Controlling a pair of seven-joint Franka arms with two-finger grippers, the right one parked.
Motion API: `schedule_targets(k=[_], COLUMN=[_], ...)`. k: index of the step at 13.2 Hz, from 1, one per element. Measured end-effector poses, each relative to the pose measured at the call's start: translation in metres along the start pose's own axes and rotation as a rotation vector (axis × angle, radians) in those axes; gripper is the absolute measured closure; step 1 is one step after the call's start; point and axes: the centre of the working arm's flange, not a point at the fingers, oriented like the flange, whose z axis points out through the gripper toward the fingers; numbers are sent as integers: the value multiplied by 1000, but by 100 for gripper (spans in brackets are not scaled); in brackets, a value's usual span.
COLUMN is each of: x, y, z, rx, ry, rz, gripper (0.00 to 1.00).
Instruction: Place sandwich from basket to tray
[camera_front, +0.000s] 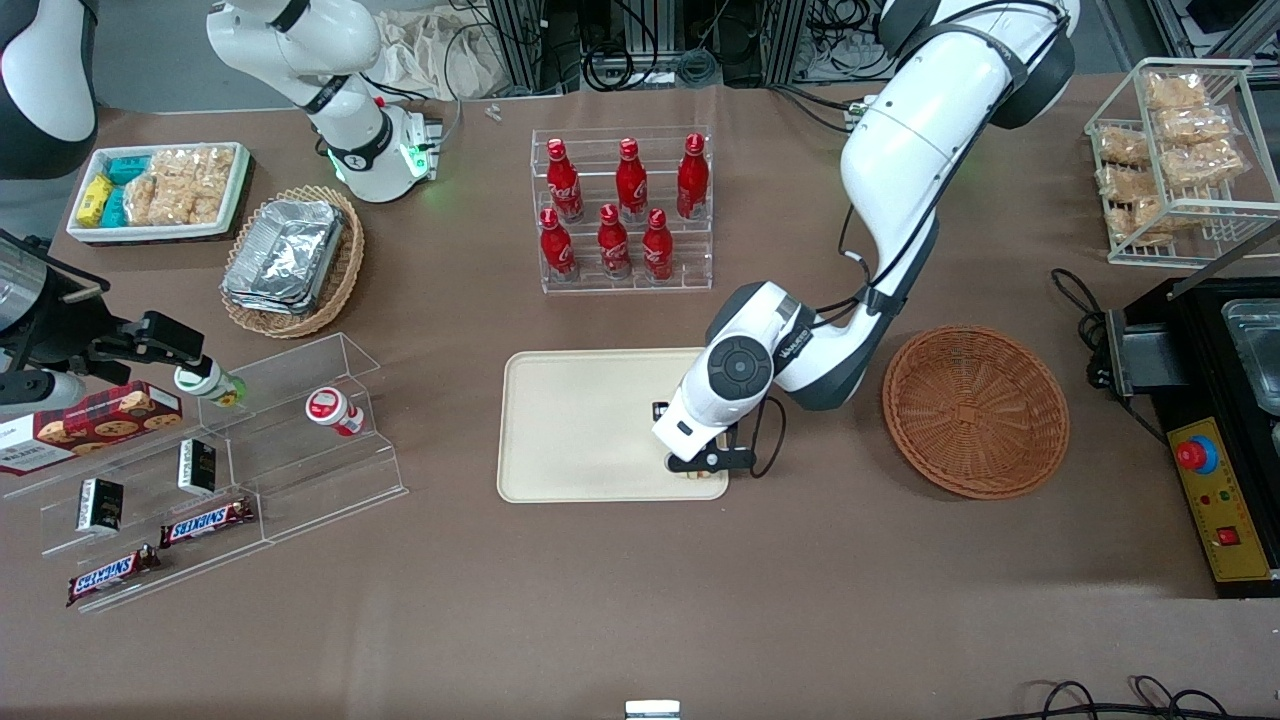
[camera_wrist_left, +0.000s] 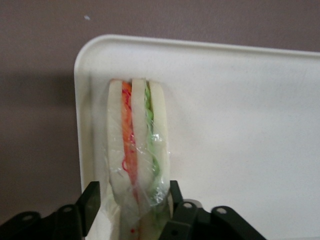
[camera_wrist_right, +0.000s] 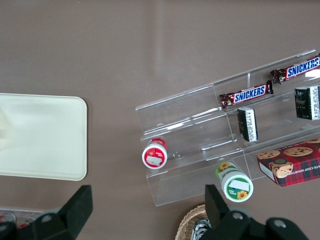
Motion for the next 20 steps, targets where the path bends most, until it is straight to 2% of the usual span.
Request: schedule_targets(k=[3,8,12,13,17,20], x=[7,41,63,59,22,7], y=[-3,-68,-154,-165,-224,-278], z=[-45,-182,-264,-287,-370,-393], rx=[18,6,8,15,82,120], ry=[47,175,233,243,235,243], rz=[-1,-111,-236,-250,-280,-226], gripper=[0,0,0,0,0,0])
